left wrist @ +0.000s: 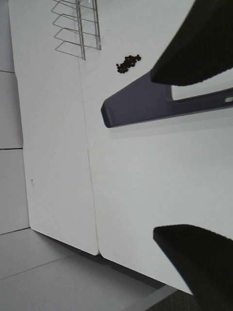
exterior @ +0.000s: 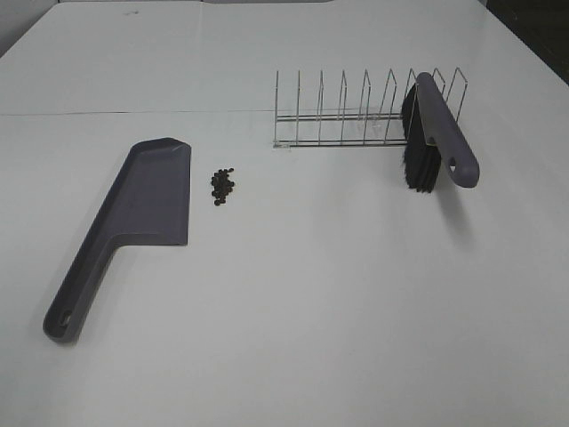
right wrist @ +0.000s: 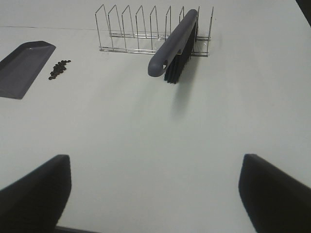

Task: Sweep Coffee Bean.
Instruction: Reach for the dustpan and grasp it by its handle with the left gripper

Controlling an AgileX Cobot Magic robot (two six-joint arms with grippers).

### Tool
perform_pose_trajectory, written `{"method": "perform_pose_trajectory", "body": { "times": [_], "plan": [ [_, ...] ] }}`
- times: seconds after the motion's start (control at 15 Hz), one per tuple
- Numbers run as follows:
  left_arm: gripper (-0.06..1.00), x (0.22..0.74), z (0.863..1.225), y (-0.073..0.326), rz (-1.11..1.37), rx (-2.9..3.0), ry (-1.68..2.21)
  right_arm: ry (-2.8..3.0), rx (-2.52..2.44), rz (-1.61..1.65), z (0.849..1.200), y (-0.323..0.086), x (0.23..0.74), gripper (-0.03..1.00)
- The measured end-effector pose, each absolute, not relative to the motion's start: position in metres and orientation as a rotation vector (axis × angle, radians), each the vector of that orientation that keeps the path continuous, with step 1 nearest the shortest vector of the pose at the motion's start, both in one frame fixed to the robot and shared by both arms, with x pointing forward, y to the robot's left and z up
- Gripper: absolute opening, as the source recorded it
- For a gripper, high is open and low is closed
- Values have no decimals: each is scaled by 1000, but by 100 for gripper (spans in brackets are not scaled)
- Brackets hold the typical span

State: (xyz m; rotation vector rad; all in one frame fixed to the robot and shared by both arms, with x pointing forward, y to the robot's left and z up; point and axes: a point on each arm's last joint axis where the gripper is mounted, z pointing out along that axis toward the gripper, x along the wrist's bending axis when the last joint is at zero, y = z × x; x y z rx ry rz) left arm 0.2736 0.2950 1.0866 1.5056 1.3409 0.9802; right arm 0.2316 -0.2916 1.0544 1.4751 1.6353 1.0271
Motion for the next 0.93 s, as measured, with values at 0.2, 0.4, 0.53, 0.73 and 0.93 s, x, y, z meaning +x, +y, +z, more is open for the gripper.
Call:
{"method": "perform_pose_trajectory", "body": {
  "times": [0.2,0.4,0.53,0.73,0.93],
  "plan": [
    [72,330,1091,290,888,1530,1417,1635,1475,1027,1054,-292,232,80],
    [72,421,1090,284,684,1690,1610,1635,1475,1027,1054,-292,232,80],
    [72,468,1078,276,509,1826,1718,1635,1475,1027,1054,-292,232,80],
    [72,522,1051,251,246,2028,1813,1635,1475,1027,1054,-292,232,80],
    [72,554,1020,229,105,2094,1898,1635,1475,1027,1054,-292,232,80]
  ]
}}
